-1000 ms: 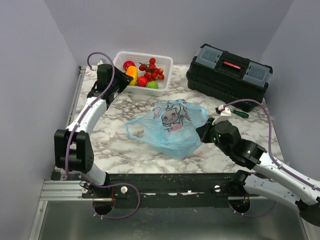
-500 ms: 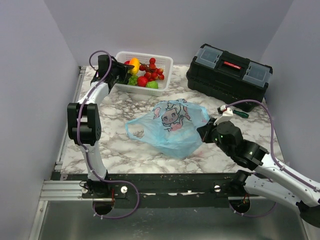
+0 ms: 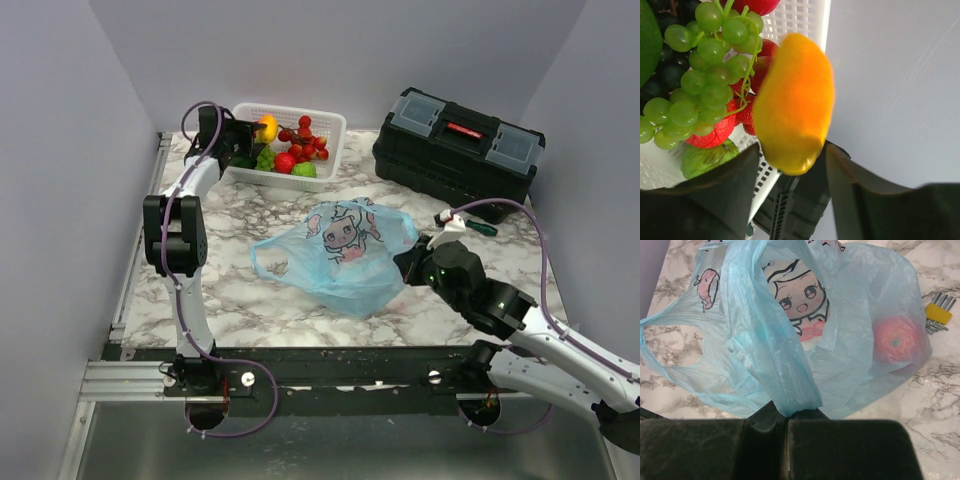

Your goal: Take the fake fruits out of the plastic bag

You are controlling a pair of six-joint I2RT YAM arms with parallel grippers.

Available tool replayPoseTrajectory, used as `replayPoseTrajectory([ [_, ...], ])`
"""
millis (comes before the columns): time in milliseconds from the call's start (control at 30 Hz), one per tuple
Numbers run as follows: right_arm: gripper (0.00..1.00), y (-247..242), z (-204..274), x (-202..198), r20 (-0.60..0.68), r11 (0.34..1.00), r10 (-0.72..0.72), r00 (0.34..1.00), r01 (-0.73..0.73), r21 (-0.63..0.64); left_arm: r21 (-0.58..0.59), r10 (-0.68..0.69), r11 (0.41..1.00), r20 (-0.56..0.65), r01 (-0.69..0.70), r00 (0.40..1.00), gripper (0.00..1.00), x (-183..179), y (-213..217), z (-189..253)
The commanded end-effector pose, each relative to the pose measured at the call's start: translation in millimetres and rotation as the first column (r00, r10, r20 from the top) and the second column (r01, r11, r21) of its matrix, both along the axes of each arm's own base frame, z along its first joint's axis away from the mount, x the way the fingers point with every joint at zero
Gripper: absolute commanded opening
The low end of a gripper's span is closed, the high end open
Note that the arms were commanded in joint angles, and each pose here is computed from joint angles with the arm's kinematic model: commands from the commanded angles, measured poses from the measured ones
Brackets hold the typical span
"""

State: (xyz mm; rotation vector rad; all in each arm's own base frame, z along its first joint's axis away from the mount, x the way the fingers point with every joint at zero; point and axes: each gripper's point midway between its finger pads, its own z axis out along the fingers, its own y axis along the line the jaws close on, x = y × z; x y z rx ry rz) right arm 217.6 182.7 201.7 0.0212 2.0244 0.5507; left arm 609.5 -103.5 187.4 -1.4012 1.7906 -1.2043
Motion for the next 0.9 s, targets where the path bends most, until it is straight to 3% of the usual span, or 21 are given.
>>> replayPoseTrajectory([
  [0,0.01,2.4,11.1,2.2,0.01,1.0,-0.004,1.0,0.004,0.005,-0.029,-0.012,1.0,-0.018,0.012,1.0,0.59,4.2,-0.3,4.0],
  [100,0.01,4.4,11.5,2.5,0.009,1.0,0.001,1.0,-0.001,0.007,-0.014,-0.034,0.999,-0.007,0.034,0.999,0.64,-0.1,-0.3,6.2],
  [367,0.01,8.5,8.9,2.6,0.003,1.0,0.013,1.0,-0.013,0.014,0.074,-0.106,0.992,0.075,0.101,0.992,0.62,-23.1,-3.0,26.8],
  [867,0.01,18.3,-0.2,2.8,-0.019,0.999,0.039,0.999,-0.038,0.026,0.166,-0.329,0.938,0.149,0.305,0.932,0.57,-125.9,-27.6,15.2],
])
